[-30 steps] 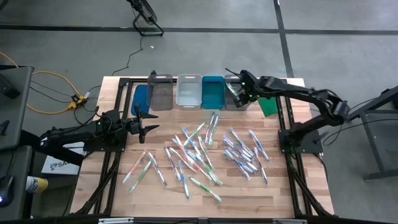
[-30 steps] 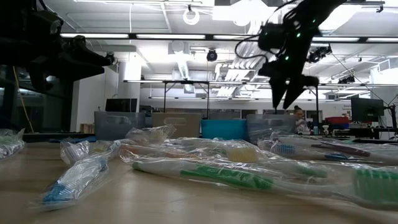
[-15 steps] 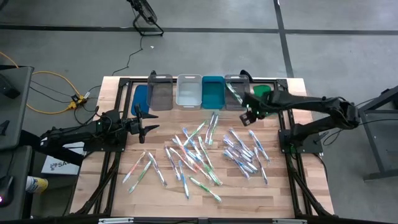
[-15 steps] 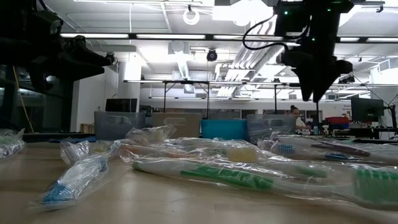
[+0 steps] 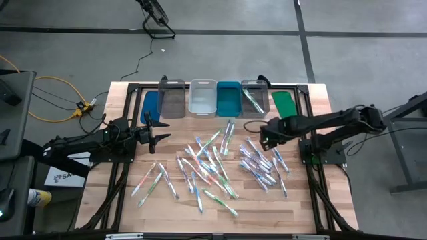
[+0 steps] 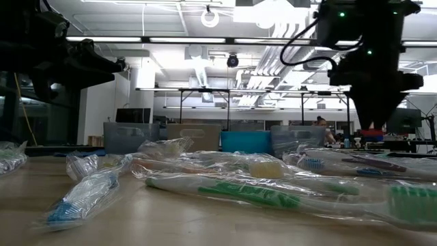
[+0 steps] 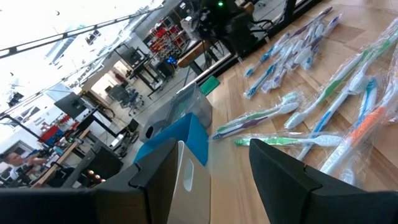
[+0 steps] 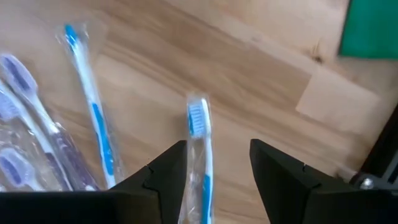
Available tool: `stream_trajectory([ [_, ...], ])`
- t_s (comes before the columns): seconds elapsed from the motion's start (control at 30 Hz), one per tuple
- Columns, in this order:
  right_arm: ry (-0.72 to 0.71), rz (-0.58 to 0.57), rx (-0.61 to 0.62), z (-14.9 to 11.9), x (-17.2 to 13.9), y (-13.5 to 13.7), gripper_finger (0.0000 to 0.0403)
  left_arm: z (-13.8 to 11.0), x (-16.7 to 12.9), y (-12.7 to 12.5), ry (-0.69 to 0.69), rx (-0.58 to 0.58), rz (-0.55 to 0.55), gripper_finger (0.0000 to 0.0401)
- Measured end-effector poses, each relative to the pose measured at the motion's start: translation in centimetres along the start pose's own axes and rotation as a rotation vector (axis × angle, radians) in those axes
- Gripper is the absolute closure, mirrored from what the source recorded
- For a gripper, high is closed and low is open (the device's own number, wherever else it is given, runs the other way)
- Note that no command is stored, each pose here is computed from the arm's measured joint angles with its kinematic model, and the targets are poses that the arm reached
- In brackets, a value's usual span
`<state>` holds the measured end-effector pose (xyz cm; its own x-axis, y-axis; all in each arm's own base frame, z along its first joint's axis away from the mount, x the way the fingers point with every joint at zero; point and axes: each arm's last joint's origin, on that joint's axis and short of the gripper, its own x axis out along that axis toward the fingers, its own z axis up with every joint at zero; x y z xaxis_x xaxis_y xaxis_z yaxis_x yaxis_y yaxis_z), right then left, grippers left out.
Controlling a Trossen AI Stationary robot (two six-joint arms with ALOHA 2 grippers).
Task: Pick & Place Toothbrushes
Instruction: Put the blue toothbrush into the blue bin
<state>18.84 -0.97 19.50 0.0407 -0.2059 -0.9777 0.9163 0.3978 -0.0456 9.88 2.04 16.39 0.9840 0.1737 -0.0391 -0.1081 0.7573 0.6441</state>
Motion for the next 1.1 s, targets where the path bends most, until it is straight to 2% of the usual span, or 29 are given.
stream_trajectory([
  [0.37,-0.011,0.049,0.019,-2.8,2.2,0.4,0.0239,0.0,0.0,0.0,0.000,0.000,0.000,0.0208],
  [0.87,0.003,0.094,0.041,-3.9,4.8,-0.2,0.0239,0.0,0.0,0.0,0.000,0.000,0.000,0.0208],
  [1.1,0.011,0.095,0.035,-4.0,4.9,-0.3,0.0270,0.0,0.0,0.0,0.000,0.000,0.000,0.0208],
])
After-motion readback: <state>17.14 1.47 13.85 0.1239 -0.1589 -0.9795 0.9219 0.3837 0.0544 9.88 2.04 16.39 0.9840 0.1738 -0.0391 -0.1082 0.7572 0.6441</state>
